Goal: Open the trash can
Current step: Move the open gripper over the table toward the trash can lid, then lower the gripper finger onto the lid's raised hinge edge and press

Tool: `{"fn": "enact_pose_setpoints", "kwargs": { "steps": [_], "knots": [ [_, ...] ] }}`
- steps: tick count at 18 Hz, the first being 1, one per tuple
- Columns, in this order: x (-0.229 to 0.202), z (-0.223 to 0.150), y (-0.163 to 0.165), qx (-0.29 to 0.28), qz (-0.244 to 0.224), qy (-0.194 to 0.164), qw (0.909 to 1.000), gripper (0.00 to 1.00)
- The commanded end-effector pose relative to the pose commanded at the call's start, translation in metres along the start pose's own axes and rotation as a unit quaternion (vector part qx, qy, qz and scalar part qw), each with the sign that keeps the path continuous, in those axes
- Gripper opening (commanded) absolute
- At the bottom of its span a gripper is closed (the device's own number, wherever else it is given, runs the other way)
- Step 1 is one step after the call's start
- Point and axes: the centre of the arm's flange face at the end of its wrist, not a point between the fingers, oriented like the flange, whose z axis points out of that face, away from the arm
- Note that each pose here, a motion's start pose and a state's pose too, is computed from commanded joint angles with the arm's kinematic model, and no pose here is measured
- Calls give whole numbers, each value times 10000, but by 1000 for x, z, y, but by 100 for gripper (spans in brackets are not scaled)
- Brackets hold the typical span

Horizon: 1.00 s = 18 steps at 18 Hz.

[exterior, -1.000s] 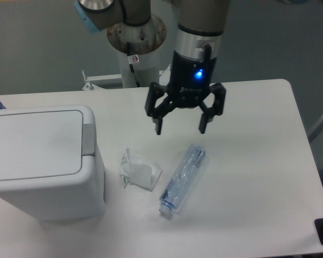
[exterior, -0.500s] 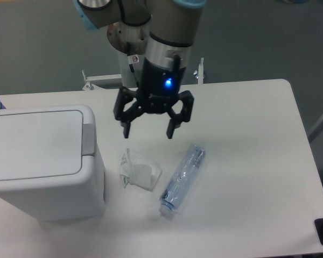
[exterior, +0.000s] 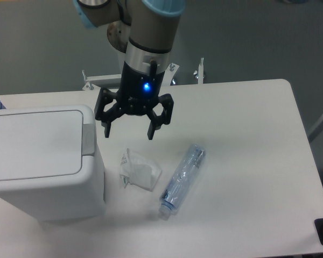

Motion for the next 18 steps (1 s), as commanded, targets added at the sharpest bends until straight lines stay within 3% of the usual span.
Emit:
{"fn": "enact_pose_setpoints", "kwargs": {
  "steps": [18],
  "knots": [
    [10,16,1,-130,70,63,9999,100]
  ]
}}
